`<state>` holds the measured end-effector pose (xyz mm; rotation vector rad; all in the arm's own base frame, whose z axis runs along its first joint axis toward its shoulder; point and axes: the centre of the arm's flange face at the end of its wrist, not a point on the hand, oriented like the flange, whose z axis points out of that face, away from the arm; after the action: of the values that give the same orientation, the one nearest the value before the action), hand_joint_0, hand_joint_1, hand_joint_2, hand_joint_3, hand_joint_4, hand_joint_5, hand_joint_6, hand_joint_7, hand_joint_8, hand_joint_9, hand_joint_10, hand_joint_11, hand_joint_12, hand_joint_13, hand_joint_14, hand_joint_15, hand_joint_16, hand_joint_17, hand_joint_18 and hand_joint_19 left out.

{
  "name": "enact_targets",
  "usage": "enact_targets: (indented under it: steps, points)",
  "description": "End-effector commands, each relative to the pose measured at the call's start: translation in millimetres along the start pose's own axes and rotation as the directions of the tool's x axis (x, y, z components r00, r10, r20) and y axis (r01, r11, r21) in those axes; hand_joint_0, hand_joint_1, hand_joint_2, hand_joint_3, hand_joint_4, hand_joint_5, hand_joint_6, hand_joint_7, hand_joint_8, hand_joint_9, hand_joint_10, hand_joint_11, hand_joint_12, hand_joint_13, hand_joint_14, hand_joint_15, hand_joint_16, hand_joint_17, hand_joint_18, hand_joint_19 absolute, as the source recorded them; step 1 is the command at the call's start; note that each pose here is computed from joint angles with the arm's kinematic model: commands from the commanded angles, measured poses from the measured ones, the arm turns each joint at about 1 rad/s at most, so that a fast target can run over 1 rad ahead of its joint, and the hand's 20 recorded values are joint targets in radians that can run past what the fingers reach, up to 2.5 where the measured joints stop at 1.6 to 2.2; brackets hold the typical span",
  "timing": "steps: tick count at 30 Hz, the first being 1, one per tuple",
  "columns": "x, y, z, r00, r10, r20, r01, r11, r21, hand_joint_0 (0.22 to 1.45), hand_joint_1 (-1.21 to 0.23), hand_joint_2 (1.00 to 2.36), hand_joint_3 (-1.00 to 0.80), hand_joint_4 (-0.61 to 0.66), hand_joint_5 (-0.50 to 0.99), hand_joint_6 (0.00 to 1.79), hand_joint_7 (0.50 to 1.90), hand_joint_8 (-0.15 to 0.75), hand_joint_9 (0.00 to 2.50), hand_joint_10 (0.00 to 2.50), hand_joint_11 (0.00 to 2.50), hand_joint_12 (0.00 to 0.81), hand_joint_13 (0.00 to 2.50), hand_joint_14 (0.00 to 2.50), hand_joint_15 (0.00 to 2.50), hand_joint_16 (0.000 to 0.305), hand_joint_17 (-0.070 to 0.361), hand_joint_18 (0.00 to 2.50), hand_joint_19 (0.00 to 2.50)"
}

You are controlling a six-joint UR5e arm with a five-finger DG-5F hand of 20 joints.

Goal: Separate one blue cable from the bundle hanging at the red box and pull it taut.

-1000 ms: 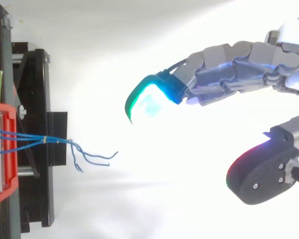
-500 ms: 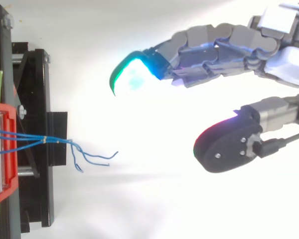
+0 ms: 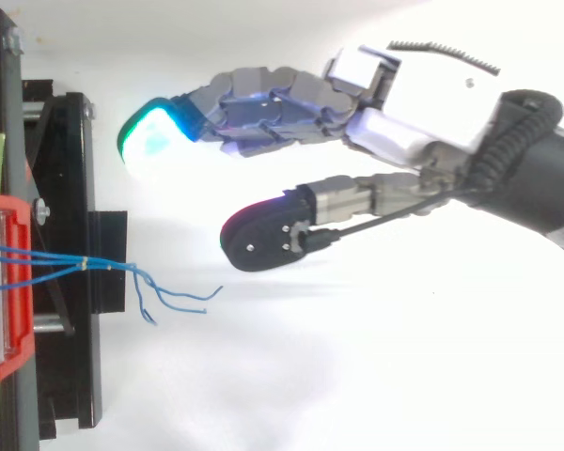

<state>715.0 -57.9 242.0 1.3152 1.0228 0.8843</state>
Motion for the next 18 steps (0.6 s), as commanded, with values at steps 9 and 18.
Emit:
enact_targets:
  steps: [9,18]
  points:
    - [17.0,-63.7,25.5,0.9996,0.022,0.016,-0.022,0.9997,-0.007,0.58,-0.64,1.0,-0.49,0.25,-0.22,0.5,0.68,0.312,0.48,0.0,0.0,0.346,0.45,0.0,0.03,0.042,0.095,0.45,0.13]
    - [32.8,-64.7,24.9,0.9978,0.038,-0.055,-0.038,0.9992,-0.009,0.58,-0.64,1.0,-0.49,0.26,-0.22,0.5,0.68,0.318,0.52,0.0,0.0,0.352,0.5,0.0,0.07,0.042,0.094,0.48,0.17]
